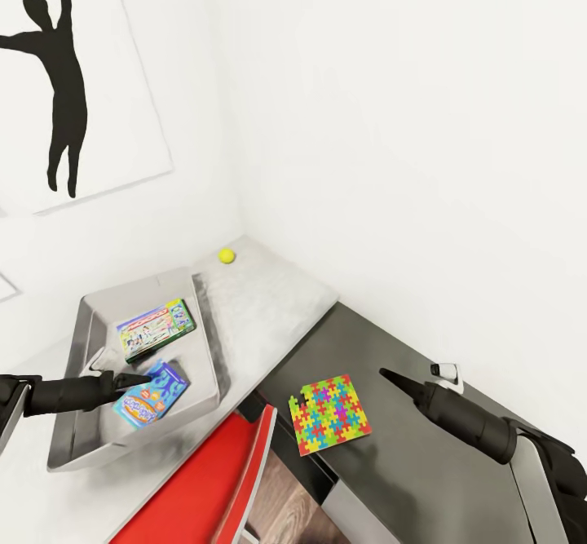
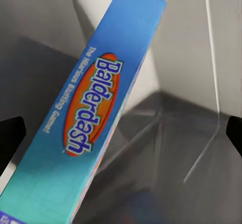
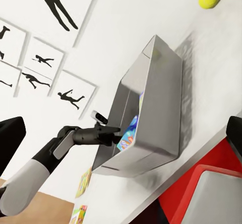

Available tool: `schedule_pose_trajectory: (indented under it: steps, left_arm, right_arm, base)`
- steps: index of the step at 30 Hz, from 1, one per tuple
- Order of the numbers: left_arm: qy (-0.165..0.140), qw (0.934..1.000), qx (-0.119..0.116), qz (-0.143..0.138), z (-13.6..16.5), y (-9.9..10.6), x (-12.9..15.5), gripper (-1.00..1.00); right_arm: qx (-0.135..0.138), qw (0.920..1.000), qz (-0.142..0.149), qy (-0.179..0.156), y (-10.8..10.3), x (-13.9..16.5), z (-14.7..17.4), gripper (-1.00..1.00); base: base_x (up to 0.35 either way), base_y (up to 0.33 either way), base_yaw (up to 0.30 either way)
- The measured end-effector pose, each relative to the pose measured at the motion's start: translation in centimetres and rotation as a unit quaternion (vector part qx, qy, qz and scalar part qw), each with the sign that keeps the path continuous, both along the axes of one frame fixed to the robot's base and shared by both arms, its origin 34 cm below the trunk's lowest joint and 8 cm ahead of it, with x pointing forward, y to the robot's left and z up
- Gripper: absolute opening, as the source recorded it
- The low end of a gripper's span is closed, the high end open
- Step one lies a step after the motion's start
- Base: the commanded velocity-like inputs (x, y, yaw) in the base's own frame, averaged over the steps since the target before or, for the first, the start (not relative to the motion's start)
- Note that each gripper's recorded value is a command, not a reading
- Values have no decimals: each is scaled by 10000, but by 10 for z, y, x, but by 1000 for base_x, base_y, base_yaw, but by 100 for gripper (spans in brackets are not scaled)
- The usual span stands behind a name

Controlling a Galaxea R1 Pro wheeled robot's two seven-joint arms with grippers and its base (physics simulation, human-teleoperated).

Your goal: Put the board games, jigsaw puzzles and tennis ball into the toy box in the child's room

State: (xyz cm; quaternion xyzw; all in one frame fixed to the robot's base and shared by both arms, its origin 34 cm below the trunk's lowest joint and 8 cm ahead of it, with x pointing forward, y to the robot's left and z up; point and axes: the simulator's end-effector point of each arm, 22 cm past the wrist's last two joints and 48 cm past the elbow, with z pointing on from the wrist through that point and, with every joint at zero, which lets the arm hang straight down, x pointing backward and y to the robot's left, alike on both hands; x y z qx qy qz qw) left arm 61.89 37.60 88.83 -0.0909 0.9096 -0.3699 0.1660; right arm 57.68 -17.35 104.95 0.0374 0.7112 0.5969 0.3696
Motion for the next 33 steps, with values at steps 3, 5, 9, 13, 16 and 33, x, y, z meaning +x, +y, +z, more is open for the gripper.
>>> schedule_pose_trajectory:
  steps: [3,5,9,13,16,33]
  left_arm:
    - [-20,10000,-17,2,1,0,1,100]
    - [-34,10000,-22,4,2,0,1,100]
    - [-76,10000,-33,7,5,0,3,100]
    - [-198,9996,-212,-32,19,2,4,100]
    - [-324,9985,-431,-91,35,6,4,100]
    - [-717,9941,-748,-315,75,9,7,100]
  right_arm:
    - [0,10000,0,-2,0,0,0,100]
    - [-1,10000,0,-2,0,0,0,100]
    - [-1,10000,0,-3,0,0,0,100]
    - [0,10000,0,-3,0,0,0,100]
    - [0,10000,0,-2,0,0,0,100]
    - [0,10000,0,-3,0,0,0,100]
  base:
    - [0,0,0]
    - [0,0,0]
    - [0,0,0]
    - [0,0,0]
    - [0,0,0]
    - [0,0,0]
